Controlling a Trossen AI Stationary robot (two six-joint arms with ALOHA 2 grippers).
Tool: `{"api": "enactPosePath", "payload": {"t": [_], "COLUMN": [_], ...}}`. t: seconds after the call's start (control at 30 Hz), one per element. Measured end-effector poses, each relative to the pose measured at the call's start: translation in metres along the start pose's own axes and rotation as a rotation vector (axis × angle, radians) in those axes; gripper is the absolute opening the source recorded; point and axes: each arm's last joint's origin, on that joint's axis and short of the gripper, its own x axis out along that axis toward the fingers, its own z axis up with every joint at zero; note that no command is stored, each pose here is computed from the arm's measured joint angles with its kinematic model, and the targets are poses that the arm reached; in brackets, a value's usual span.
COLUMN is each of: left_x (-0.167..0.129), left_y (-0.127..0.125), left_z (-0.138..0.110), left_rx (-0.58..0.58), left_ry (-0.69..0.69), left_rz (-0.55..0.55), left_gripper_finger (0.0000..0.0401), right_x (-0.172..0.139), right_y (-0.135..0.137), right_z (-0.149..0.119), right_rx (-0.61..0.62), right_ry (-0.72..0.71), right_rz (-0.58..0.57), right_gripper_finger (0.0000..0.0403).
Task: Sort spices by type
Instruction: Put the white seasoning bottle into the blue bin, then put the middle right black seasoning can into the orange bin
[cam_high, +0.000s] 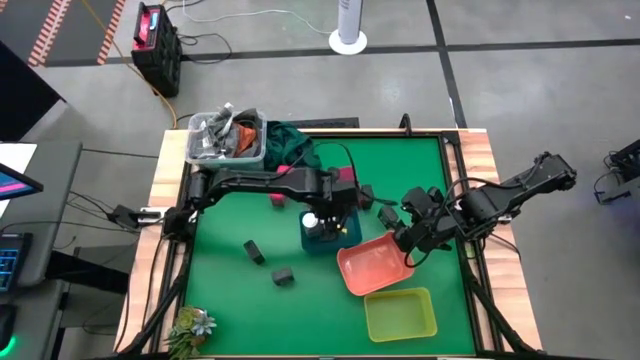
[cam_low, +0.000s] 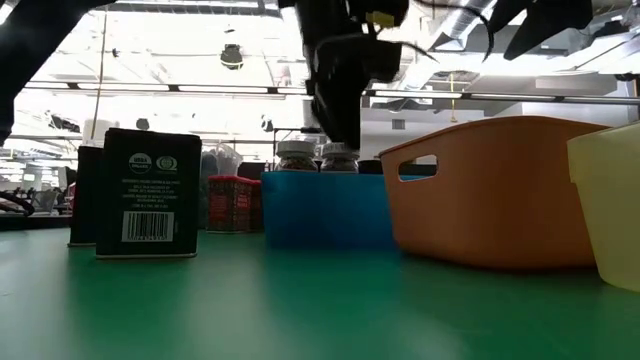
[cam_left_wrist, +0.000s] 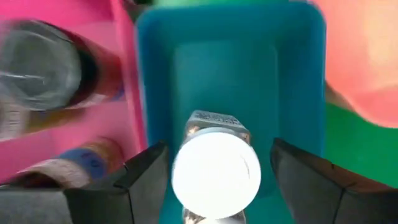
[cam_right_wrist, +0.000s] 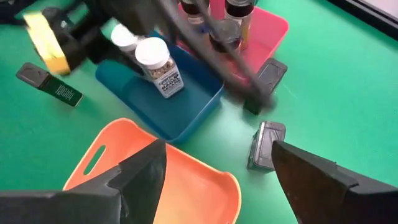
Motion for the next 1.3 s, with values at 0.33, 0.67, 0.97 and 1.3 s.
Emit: {"api": "enactPosePath", "payload": {"t": [0.33, 0.67, 0.97, 1.3], "left_x": [-0.069, -0.107, -0.088, -0.082], "left_y": [0.042, 0.053, 0.047, 0.051], "left_z": [-0.009, -0.054, -0.115, -0.131], "left_rx": [-0.171, -0.254, -0.513, -0.801], "left_ry": [-0.119, -0.095, 0.012, -0.020], "left_rz": [0.129, 0.217, 0.225, 0.319], "left_gripper_finger": [0.0246, 0.0225, 0.0222, 0.0227], "right_x": [0.000, 0.003, 0.008, 0.013], "right_y": [-0.002, -0.005, -0.007, -0.010], "right_z": [-0.001, 0.002, 0.012, 0.021], "right_rx": [-0.012, -0.004, -0.002, -0.015], "right_ry": [0.037, 0.033, 0.007, -0.017], "right_rz": [-0.006, -0.020, -0.029, -0.035], "right_gripper_finger": [0.0314, 0.0314, 0.0314, 0.0314]}}
